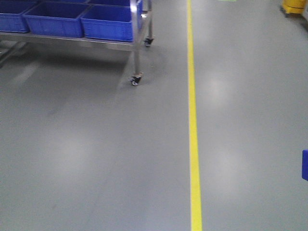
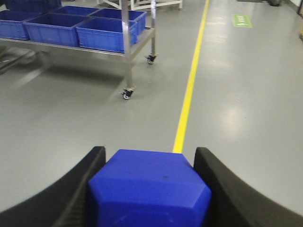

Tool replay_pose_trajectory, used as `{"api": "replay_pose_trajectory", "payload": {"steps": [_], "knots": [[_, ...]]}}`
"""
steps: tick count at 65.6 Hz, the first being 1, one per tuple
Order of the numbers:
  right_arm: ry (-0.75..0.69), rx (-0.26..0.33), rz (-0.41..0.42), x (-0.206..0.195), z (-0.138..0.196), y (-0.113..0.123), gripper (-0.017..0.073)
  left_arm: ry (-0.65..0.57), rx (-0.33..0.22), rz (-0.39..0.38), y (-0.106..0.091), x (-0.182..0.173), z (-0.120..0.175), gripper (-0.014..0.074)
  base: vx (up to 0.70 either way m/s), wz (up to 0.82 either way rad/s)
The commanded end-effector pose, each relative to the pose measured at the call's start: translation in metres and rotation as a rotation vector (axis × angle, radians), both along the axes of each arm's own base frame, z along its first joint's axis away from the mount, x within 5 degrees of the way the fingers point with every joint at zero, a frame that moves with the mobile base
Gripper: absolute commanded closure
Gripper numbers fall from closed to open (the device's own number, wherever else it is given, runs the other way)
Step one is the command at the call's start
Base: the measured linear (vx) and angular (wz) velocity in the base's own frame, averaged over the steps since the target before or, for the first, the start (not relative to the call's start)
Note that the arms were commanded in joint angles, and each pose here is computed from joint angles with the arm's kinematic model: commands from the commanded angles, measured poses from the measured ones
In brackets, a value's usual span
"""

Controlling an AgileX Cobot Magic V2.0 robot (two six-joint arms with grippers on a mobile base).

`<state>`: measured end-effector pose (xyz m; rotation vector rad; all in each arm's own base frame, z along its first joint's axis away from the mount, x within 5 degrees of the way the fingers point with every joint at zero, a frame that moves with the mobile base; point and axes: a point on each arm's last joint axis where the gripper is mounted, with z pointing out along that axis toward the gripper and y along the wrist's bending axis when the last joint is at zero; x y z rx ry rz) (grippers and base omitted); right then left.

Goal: Pour parts from conveyor to right shelf
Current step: 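Drive along the yellow floor line toward the bin shelving, then turn the base into the shelving aisle and face an empty blue bin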

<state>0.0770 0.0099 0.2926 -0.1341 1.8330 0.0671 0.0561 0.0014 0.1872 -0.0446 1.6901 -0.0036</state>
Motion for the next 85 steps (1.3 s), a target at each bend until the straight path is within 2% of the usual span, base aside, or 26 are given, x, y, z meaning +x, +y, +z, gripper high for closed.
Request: {"api": "replay_pose_trajectory", "payload": {"steps": [1,85], "knots": [[-0.1,0.009,-0.009,0.0013,0.016,-0.0007,0.0564,-0.104,-0.014,0.002,0.0,-0.0011,0.0137,0.06,0.65,0.37],[-0.099,0.009,-0.009,0.0013,0.0159,-0.0007,0.0564,-0.104,-0.014,0.002,0.0,-0.0011,0.0137,0.06,0.63,0.52]]}}
